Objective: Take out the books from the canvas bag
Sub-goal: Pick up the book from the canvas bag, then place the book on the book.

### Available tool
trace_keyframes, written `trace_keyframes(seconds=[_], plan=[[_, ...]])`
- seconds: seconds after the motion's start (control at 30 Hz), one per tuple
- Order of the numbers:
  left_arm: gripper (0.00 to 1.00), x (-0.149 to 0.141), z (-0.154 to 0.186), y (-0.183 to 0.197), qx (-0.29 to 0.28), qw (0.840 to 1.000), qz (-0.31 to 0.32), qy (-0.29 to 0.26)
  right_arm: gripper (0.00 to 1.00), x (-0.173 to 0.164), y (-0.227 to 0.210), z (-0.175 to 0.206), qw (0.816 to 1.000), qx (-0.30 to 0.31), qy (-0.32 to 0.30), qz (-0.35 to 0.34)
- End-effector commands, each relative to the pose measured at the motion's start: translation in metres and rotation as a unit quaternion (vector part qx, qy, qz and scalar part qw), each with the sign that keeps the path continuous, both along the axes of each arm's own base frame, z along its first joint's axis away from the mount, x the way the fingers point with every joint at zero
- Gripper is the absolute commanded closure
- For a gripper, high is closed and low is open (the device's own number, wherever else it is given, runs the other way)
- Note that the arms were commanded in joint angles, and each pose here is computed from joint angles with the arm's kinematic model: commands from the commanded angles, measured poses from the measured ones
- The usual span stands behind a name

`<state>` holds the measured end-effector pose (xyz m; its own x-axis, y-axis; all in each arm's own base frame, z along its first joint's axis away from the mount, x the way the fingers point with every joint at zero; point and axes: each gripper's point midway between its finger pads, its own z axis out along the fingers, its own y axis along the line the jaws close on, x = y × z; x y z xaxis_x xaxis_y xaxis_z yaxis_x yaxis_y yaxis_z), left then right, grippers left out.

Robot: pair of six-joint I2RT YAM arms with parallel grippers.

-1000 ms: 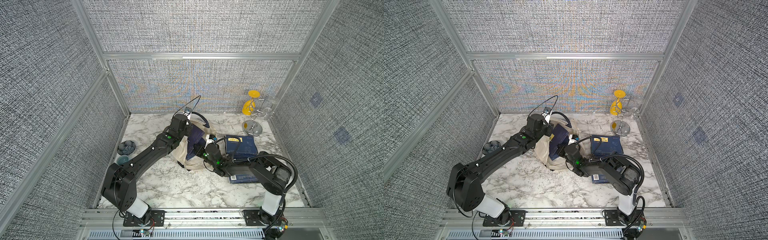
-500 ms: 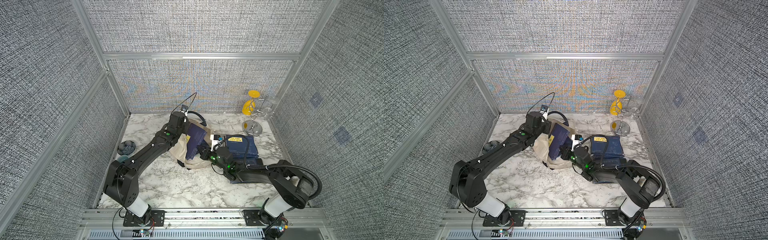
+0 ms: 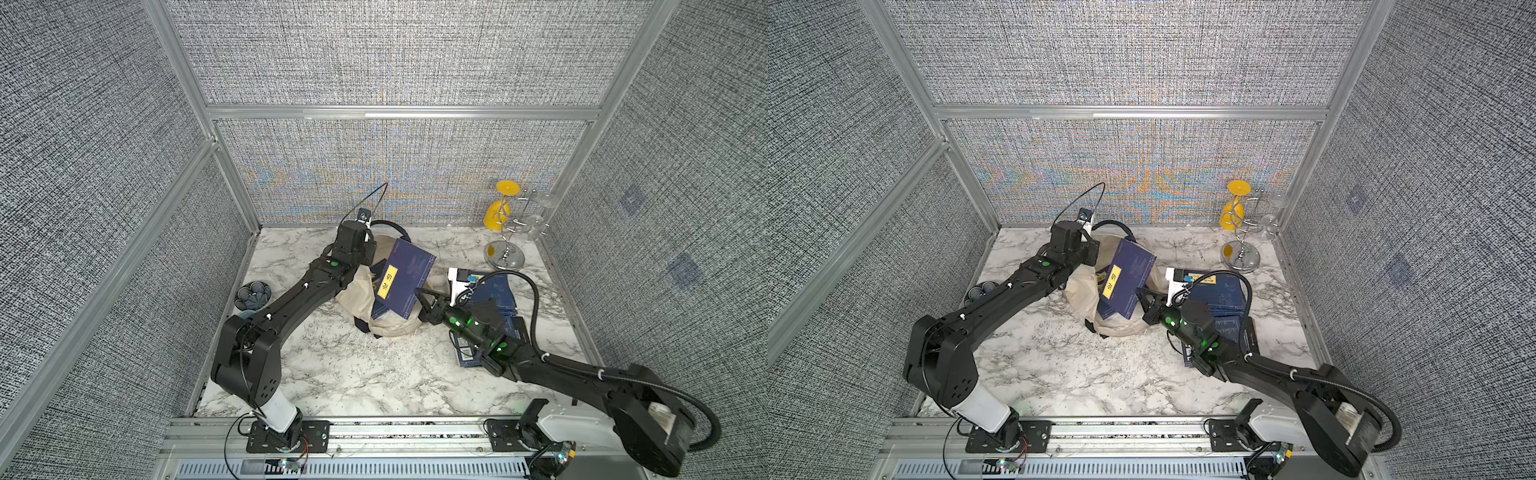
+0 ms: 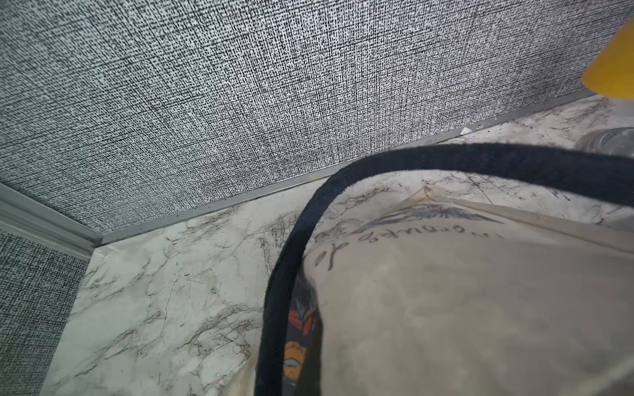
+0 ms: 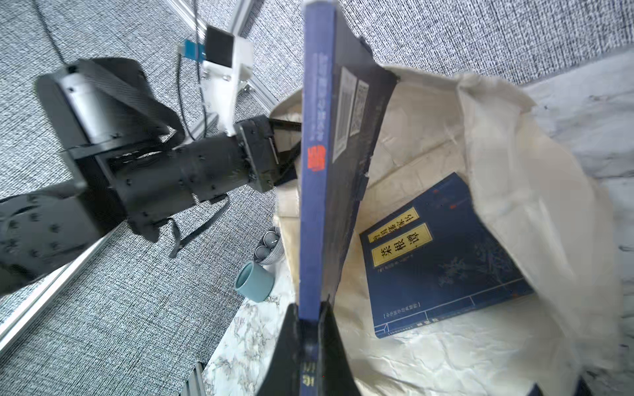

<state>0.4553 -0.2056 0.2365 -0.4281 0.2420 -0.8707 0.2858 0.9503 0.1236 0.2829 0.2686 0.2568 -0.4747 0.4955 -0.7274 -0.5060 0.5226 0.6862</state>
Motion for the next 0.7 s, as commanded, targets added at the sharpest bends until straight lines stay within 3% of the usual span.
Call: trace_keyframes(seconds=[0.0, 0.3, 0.67], plan=[[1.0, -0.001, -0.01, 0.003, 0.005, 1.0, 0.004, 0.022, 1.0, -0.004, -0.018, 0.017, 0.999, -0.015, -0.027, -0.03], [1.0, 0.002, -0.013, 0.002, -0.002, 1.0, -0.001, 0.031, 1.0, -0.008, -0.099, 0.029, 0.983, -0.014, -0.028, -0.183], [1.0, 0.001, -0.014, -0.001, -0.009, 0.999, -0.01, 0.036, 1.0, -0.003, -0.182, -0.008, 0.937, 0.051, 0.041, -0.343]])
